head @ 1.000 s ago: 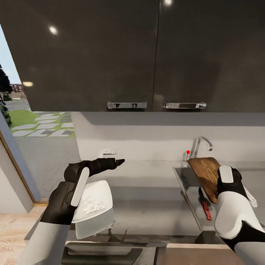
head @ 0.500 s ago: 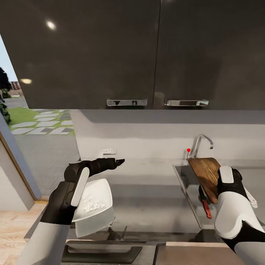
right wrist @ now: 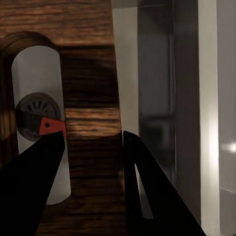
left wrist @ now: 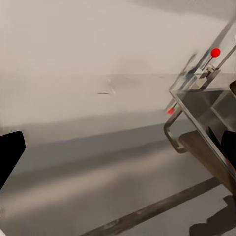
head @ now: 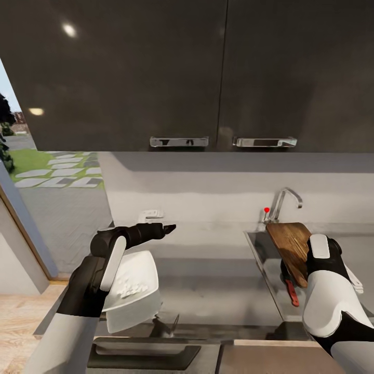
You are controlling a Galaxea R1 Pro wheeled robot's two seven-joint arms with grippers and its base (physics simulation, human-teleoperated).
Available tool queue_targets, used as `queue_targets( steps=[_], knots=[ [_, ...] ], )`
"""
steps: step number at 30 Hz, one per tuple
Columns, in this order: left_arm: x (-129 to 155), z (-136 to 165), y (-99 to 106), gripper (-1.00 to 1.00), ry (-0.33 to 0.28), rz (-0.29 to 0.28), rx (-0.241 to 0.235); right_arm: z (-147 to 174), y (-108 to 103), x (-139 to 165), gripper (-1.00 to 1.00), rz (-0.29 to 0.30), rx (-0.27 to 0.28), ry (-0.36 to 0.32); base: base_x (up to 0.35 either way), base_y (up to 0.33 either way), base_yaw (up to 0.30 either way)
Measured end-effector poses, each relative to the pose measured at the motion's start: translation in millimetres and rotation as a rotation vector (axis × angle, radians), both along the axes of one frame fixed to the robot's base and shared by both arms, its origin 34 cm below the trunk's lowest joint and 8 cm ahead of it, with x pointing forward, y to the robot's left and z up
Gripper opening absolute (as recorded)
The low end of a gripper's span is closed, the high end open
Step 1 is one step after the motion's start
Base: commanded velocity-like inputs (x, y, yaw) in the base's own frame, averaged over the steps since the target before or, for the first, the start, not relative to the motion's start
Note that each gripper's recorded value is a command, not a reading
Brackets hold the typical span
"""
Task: In the kitchen, take the Vidalia onion out of the sink, dice it on the chopping board with the paring knife, put the diced onion into the bowl on the countertop, then place both the paring knife and the chopping board into the sink.
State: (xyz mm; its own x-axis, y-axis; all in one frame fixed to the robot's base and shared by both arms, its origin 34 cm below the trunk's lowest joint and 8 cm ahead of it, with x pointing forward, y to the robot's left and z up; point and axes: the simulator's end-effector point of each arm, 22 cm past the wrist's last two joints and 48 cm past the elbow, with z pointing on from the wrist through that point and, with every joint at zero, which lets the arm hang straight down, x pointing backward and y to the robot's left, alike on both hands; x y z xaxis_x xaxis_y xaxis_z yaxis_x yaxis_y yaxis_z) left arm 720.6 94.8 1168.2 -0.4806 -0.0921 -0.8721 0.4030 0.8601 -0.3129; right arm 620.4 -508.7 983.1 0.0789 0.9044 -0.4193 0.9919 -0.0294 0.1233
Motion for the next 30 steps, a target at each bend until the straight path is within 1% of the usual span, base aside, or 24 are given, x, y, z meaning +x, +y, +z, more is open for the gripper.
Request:
queue_targets(
  steps=[4, 8, 30],
  knots=[
    [-0.3, 0.2, 0.0, 1.0, 0.0, 0.0, 0.0, 0.1, 0.0, -0.5, -1.0, 0.001, 0.0, 0.001, 0.168, 0.078, 0.0],
    [0.1, 0.1, 0.5, 1.0, -0.001, 0.001, 0.001, -0.3, 0.0, -0.3, -1.0, 0.001, 0.001, 0.001, 0.061, 0.027, 0.0],
    [4.3, -16.0, 0.8, 1.0, 0.025, 0.001, 0.001, -13.9, -0.1, -1.0, -1.0, 0.0, 0.0, 0.027, 0.003, 0.001, 0.0]
  ],
)
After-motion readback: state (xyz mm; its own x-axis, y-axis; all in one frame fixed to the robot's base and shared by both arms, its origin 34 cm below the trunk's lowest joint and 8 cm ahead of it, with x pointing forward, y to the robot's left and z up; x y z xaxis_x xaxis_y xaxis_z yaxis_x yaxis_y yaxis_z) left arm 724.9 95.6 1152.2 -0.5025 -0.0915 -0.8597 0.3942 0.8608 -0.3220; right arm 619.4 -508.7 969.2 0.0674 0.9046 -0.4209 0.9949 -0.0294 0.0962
